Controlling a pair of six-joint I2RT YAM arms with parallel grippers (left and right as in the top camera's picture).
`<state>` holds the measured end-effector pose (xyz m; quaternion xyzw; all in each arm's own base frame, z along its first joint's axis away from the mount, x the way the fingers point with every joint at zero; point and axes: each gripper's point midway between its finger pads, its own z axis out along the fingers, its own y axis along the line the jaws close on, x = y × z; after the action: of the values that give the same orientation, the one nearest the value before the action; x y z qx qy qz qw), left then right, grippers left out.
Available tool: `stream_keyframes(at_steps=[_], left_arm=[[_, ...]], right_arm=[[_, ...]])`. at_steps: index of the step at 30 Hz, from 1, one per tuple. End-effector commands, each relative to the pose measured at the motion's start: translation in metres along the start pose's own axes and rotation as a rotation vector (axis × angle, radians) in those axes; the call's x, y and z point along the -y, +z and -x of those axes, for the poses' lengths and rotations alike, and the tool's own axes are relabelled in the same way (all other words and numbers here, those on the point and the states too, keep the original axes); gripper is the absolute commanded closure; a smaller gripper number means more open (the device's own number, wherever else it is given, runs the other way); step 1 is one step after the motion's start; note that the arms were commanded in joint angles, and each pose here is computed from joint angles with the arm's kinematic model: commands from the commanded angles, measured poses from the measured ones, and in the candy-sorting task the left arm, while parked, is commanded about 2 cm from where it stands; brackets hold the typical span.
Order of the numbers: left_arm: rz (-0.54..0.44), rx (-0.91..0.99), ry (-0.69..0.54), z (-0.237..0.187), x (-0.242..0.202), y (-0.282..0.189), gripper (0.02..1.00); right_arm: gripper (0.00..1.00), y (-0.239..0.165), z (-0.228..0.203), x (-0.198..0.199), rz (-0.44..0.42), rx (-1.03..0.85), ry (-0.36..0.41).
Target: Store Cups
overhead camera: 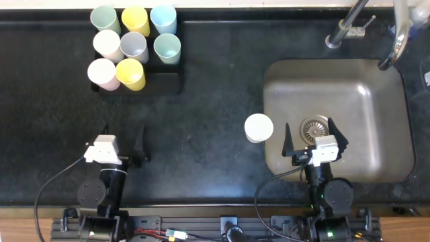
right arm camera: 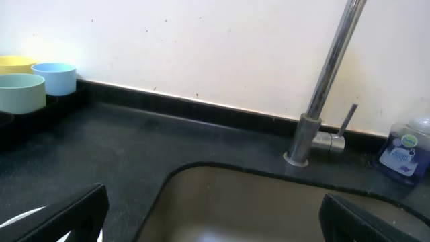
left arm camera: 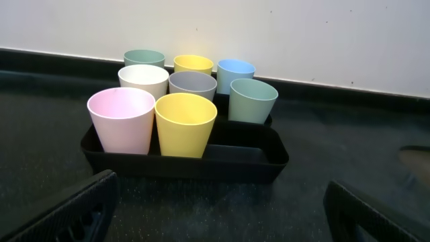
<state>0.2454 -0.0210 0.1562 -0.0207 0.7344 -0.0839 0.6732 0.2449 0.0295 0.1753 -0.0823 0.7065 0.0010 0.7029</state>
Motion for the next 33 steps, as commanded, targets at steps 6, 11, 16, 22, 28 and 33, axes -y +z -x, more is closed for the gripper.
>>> stream_keyframes(at_steps=[6, 11, 16, 22, 28, 33], left_arm=[[-0.022, 0.001, 0.019, 0.000, 0.004, 0.000, 0.018], [-0.023, 0.001, 0.019, 0.000, 0.004, -0.001, 0.018], [-0.022, 0.001, 0.019, 0.000, 0.004, 0.000, 0.018], [-0.022, 0.001, 0.019, 0.000, 0.004, 0.000, 0.018], [-0.022, 0.001, 0.019, 0.000, 0.004, 0.000, 0.018], [-0.022, 0.001, 0.019, 0.000, 0.004, 0.000, 0.018]], right_arm=[[0.003, 0.000, -0.002, -0.001, 0.000, 0.004, 0.000], [0.007, 0.000, -0.003, -0.001, 0.000, 0.003, 0.000], [0.003, 0.000, -0.003, -0.001, 0.003, 0.004, 0.003], [0.003, 0.000, 0.002, -0.007, 0.037, 0.012, 0.190], [0.005, 0.002, 0.036, -0.002, 0.035, -0.103, 0.252], [0.001, 0.010, 0.077, 0.000, 0.043, -0.309, 0.253]])
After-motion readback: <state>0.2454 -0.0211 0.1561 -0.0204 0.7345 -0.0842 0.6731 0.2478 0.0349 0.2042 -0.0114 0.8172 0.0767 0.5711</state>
